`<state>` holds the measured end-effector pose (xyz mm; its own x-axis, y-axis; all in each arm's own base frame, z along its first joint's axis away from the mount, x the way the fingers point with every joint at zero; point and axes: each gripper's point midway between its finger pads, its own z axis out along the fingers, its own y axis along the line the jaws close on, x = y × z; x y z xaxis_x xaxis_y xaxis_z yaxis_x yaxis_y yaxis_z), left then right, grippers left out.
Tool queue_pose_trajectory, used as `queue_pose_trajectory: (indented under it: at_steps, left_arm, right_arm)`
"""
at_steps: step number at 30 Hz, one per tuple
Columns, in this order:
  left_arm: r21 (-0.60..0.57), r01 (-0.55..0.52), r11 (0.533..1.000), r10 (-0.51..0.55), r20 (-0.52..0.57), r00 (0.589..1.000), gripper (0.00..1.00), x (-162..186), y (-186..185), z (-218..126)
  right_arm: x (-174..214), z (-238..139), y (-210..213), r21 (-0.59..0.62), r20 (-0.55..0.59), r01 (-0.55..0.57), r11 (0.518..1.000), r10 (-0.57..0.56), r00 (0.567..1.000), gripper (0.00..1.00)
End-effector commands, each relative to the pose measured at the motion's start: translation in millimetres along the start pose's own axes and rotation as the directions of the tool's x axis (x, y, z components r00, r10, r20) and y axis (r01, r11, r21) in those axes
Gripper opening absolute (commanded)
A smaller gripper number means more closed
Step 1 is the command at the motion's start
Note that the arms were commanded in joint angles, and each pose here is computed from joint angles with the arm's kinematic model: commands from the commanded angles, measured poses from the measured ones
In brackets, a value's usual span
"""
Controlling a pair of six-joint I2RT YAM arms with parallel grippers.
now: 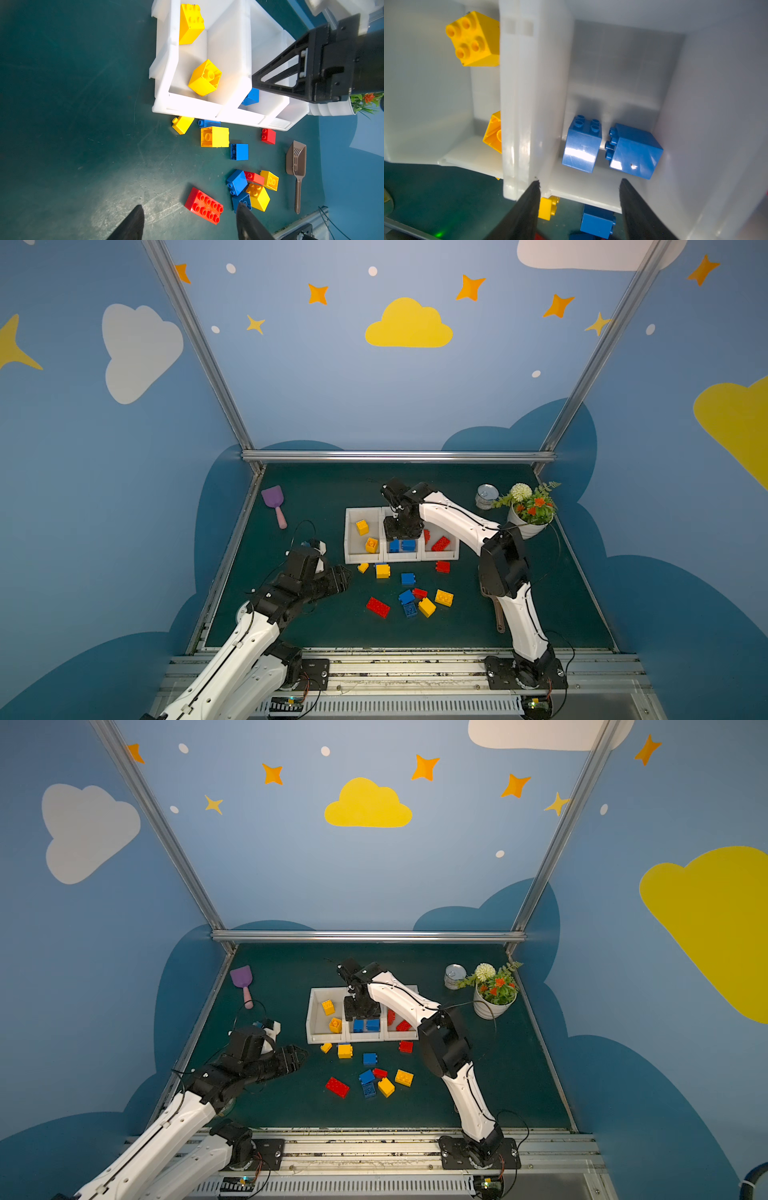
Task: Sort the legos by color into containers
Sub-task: 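Carry the blue brick into the middle compartment and release it with the right gripper, then draw the right gripper back toward the pile while the left reaches toward the bin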
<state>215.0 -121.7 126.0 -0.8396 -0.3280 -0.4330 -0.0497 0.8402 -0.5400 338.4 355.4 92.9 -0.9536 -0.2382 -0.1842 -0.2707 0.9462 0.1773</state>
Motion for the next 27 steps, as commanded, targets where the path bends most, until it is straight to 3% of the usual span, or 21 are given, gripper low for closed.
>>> queue_pose_trajectory:
  at_steps: [1, 15, 27]
  left_arm:
    - [-0.01, -0.009, 1.0, 0.009, -0.016, 1.0, 0.7, 4.9, 3.9, 2.4]
    - [-0.047, -0.05, 0.998, 0.048, -0.056, 0.997, 0.7, 11.0, 2.6, 8.5]
    - [-0.059, -0.101, 0.993, 0.097, -0.065, 0.993, 0.7, 13.9, -16.7, 28.1]
  right_arm:
    - [3.0, -28.3, -1.2, -0.017, 0.033, 0.004, 1.0, -0.003, 0.999, 0.61]
    - [62.3, -83.3, -52.2, 0.001, 0.119, -0.043, 0.999, 0.043, 0.992, 0.61]
    - [111.1, -86.0, -87.2, -0.014, 0.096, -0.155, 0.988, 0.155, 0.983, 0.61]
